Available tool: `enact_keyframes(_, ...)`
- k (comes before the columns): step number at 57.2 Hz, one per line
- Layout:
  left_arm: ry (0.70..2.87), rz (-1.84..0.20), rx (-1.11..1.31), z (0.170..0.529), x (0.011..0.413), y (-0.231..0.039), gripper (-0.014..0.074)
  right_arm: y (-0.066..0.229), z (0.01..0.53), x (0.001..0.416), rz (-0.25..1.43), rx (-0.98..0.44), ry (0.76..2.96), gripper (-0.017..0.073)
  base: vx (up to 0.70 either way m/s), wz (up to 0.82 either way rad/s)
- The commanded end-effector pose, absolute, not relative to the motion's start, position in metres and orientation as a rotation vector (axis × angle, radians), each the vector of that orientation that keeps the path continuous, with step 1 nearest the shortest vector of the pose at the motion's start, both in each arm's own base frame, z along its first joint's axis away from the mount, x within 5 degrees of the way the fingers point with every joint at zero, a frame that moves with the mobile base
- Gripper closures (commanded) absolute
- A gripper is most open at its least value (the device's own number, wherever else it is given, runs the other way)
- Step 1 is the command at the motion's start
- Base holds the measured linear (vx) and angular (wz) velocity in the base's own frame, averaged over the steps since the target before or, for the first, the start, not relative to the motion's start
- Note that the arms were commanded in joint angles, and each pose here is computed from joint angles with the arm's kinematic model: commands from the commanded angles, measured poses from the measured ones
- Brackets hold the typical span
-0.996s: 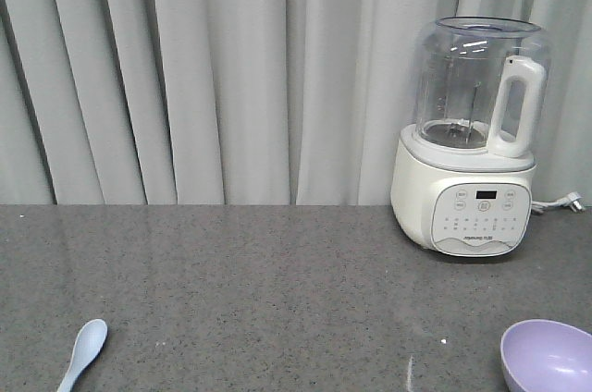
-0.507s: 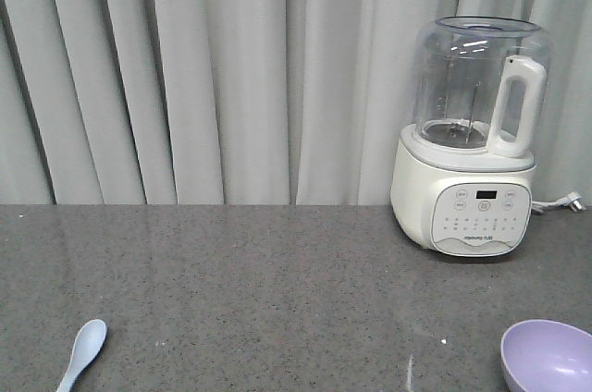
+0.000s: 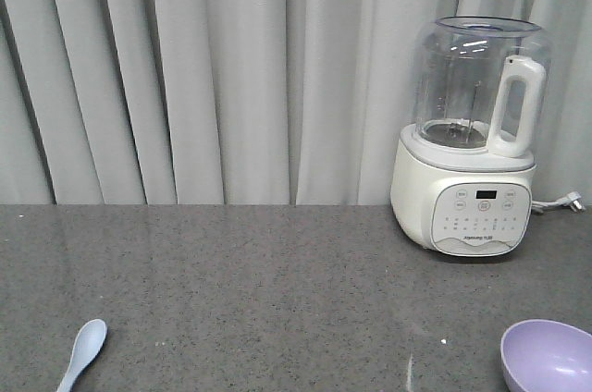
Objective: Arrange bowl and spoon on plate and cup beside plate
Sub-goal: 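Lower the right gripper over the lavender bowl rim, then close the right gripper on the lavender bowl rim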
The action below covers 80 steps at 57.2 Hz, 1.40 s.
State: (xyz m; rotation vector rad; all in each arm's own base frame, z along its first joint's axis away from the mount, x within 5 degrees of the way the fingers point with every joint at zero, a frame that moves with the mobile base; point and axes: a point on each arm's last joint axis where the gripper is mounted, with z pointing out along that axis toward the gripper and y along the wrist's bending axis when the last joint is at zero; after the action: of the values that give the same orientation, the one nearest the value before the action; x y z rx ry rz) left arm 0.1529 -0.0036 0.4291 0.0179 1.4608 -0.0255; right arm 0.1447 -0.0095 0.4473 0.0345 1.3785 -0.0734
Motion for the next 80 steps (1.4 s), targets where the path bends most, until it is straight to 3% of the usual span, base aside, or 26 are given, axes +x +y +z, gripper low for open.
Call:
enact_keyframes(1,1.443,-0.038,-0.001,0.436,0.172,-0.003,0.0599,-0.011,0.454,0.161,-0.084,0.025,1.355,0.0568,0.00,0.00)
enact_keyframes(10,1.514,-0.033,0.005,0.424,0.190,-0.004,0.0593,-0.012,0.443,0.178,-0.094,0.020,1.429,0.0560,0.00,0.00)
enact_keyframes(17,1.513,-0.033,0.004,0.424,0.190,-0.004,0.0541,-0.012,0.442,0.178,-0.097,0.019,1.441,0.0490,0.00,0.00)
enact_keyframes(24,1.508,-0.033,0.004,0.425,0.190,-0.004,0.0423,-0.013,0.440,0.178,-0.098,0.022,1.458,0.0307,0.00,0.00)
enact_keyframes(32,1.509,-0.036,0.002,0.425,0.190,-0.004,0.0227,-0.012,0.441,0.178,-0.090,0.026,1.445,0.0008,0.00,0.00)
enact_keyframes(40,1.508,-0.036,0.001,0.425,0.190,-0.004,0.0083,-0.012,0.443,0.178,-0.089,0.023,1.423,-0.0164,0.00,0.00)
enact_keyframes(48,1.508,-0.036,0.001,0.425,0.190,-0.004,0.0052,-0.012,0.438,0.178,0.000,0.105,1.505,-0.0160,0.00,0.00)
enact_keyframes(60,1.521,-0.045,-0.004,0.424,0.190,-0.004,0.0052,-0.016,0.421,0.204,0.015,0.208,1.937,-0.0104,0.00,0.00)
enact_keyframes(69,1.547,-0.053,0.004,0.421,0.189,-0.006,0.0052,-0.024,0.388,0.232,-0.070,0.260,2.250,-0.0078,0.00,0.00)
enact_keyframes(80,1.565,-0.068,0.027,0.420,0.189,-0.010,0.0052,-0.045,0.365,0.244,-0.173,0.394,2.376,-0.0064,0.00,0.00)
